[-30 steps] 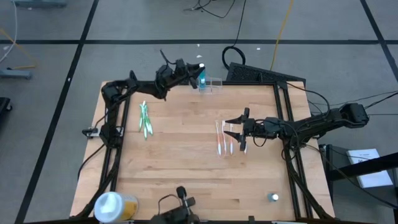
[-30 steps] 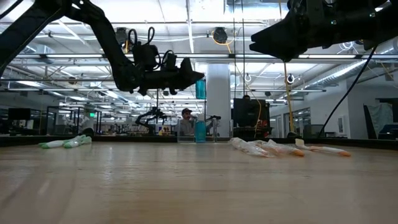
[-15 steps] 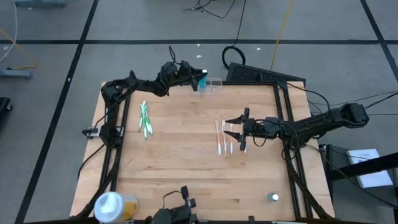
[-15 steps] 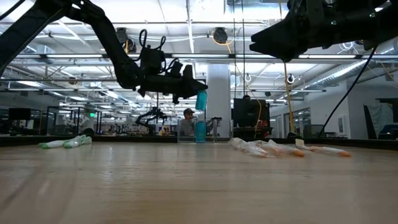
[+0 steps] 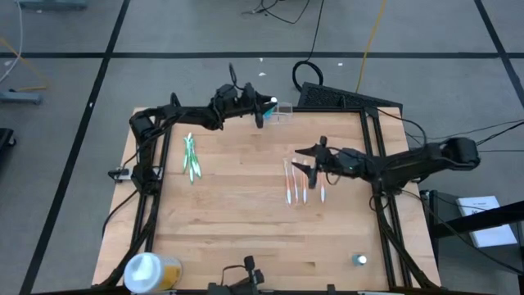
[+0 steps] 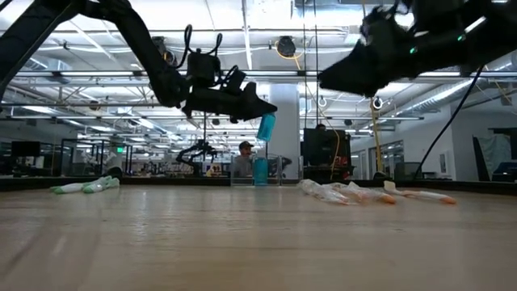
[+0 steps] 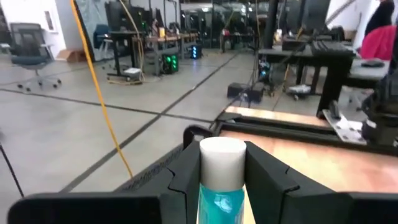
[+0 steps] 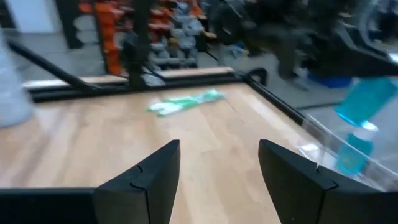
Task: Pick & Place toothbrushing station
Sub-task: Put the blue mouthwash into the transparent organizer
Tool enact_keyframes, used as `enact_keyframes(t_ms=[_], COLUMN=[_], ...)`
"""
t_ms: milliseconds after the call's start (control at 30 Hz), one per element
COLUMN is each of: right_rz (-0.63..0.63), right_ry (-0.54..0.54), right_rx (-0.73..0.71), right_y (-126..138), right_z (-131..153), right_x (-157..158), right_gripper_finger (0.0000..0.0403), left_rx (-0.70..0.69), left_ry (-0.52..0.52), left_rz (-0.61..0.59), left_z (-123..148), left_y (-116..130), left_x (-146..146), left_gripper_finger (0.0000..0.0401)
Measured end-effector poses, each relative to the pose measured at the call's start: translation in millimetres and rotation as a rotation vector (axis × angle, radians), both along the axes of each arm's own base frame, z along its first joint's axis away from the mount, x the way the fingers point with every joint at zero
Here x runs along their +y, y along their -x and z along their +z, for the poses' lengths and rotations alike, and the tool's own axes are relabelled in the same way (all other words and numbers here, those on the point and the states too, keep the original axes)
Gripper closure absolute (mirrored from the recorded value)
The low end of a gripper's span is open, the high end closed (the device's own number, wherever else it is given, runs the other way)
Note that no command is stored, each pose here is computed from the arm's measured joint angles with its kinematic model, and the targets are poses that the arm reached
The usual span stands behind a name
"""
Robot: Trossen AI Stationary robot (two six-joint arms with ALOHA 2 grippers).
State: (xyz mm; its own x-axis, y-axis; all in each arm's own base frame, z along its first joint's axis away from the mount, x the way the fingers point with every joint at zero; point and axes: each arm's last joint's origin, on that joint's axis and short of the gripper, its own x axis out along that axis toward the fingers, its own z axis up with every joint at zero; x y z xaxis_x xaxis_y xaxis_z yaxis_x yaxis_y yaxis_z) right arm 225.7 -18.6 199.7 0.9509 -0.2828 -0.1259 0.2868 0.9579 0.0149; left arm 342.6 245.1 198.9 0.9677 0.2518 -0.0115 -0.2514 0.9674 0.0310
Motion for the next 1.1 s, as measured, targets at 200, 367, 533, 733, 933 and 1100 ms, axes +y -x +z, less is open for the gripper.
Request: enact_keyframes(t_ms=[200, 367, 533, 733, 933, 1100], right_rz=[-0.089, -0.095, -0.091, 0.123, 0.224, 0.234], right_ry=[-0.069, -0.094, -0.043, 0.025, 0.079, 0.166], right_rx=[-0.067, -0.26, -0.404, -0.496, -0.569, -0.598], right_y=[-17, -24, -22, -41, -49, -47], right_z=[-24, -33, -32, -2, 22, 33], right_x=[-35, -59, -74, -76, -68, -61], right_gripper_finger=[0.0195, 0.0195, 0.0195, 0.0195, 0.0195, 0.0195], left_rx=[-0.055, -0.16, -0.315, -0.459, -0.536, -0.579], left_ry=[0.0, -0.048, -0.144, -0.19, -0.163, -0.157], left_rz=[-0.036, -0.153, -0.283, -0.375, -0.493, -0.563], left_z=[27, 57, 84, 99, 106, 110], left_y=[5, 1, -6, -13, -15, -14], left_x=[-7, -31, -64, -95, -116, -124], left_gripper_finger=[0.0303, 0.0303, 0.0303, 0.0303, 0.0303, 0.0303])
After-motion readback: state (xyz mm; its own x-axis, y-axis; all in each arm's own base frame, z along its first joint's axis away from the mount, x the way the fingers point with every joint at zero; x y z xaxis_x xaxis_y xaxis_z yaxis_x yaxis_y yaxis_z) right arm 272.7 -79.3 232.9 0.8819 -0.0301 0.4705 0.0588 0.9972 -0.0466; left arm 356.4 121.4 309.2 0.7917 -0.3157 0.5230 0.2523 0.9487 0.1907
